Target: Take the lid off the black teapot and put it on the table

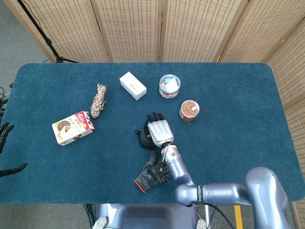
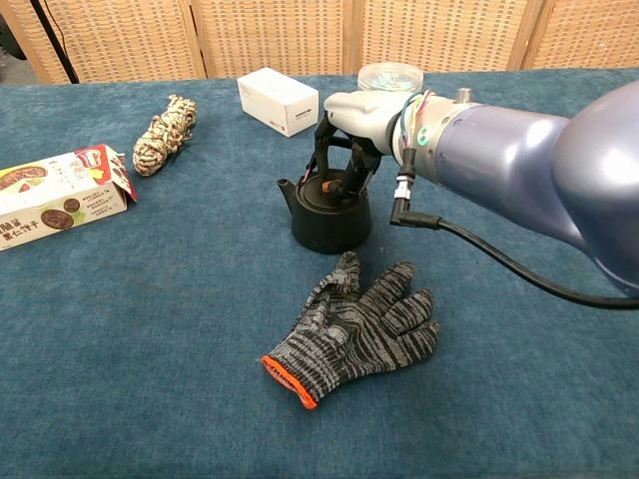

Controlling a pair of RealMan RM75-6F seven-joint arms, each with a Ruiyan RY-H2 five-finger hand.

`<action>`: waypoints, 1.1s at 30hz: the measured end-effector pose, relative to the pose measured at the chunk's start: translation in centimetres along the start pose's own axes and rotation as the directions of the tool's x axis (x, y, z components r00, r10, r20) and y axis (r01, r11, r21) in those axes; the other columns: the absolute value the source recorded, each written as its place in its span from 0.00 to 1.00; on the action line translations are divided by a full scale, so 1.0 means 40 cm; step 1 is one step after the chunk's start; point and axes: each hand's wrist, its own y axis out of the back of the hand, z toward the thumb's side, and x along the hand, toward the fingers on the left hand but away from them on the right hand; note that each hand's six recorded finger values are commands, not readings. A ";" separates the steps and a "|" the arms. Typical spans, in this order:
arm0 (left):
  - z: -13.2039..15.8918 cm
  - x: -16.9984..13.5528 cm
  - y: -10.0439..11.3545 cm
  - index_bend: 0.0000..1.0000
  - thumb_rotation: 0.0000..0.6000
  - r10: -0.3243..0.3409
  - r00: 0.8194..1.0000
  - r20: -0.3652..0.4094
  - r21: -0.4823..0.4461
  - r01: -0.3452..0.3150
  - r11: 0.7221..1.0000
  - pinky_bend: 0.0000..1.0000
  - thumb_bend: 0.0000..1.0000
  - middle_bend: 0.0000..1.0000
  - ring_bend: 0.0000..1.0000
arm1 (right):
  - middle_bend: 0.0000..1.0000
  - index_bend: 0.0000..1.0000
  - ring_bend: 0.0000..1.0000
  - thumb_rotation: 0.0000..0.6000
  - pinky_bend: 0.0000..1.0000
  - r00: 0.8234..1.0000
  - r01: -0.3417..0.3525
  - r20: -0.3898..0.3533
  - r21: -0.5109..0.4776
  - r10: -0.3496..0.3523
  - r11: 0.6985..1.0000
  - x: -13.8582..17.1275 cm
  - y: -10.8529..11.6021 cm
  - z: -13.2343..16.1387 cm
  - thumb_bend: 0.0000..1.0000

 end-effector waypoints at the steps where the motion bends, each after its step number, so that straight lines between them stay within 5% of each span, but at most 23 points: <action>1: 0.000 0.000 0.000 0.00 1.00 0.000 1.000 0.000 0.000 0.000 1.000 0.00 0.00 0.00 0.00 | 0.11 0.44 0.00 1.00 0.07 1.000 0.001 0.000 -0.002 -0.001 1.000 0.000 -0.001 -0.001 0.46; 33: -0.005 -0.002 0.005 0.00 1.00 -0.001 1.000 0.000 -0.012 0.001 1.000 0.00 0.00 0.00 0.00 | 0.12 0.50 0.00 1.00 0.08 1.000 0.016 0.014 -0.032 -0.015 0.999 0.000 -0.029 -0.022 0.46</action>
